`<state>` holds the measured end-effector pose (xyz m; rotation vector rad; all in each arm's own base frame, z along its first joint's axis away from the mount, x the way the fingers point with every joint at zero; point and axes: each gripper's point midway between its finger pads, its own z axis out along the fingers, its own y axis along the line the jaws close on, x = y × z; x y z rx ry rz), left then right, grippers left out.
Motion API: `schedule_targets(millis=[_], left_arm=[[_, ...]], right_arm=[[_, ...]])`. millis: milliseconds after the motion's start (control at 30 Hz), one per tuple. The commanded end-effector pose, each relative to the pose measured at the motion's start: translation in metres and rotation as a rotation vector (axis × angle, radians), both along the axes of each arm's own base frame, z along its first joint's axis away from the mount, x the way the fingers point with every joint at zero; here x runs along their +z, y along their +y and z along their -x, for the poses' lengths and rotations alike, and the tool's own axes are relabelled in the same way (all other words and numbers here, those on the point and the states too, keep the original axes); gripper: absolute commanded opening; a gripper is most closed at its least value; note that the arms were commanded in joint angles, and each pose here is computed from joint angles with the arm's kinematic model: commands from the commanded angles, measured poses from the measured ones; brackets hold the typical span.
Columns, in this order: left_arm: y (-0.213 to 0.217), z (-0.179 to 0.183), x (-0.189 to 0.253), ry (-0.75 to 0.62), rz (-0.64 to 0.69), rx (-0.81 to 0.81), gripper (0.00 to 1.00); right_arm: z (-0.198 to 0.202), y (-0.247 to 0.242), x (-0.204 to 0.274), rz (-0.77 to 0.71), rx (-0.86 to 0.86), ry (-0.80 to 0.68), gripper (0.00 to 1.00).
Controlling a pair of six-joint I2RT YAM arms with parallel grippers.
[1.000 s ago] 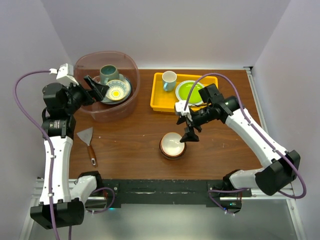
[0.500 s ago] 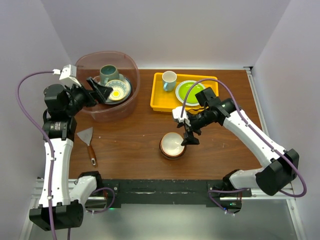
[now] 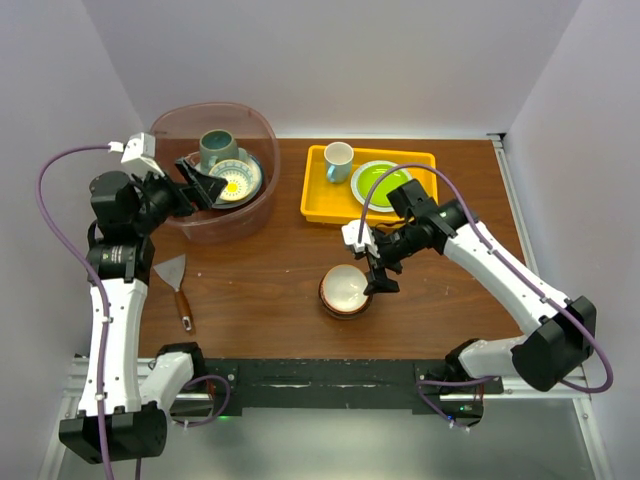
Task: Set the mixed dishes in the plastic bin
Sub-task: Pick up the bowl from the center of the board.
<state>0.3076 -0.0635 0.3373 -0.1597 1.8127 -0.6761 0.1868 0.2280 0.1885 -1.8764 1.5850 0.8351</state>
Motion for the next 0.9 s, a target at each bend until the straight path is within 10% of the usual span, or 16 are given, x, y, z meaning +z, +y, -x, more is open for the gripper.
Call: schedule_targets(millis=[0, 867], left_arm=[[-0.005, 0.005, 0.007, -0.029, 0.005, -0.019, 1.00], [-0.005, 0.009, 0.003, -0.026, 0.001, -0.020, 1.00]], right_arm=[[-0.001, 0.001, 0.002, -0.005, 0.017, -0.046, 0.89], [-0.010, 0.002, -0.021, 0.058, -0.026, -0.056, 0.89]])
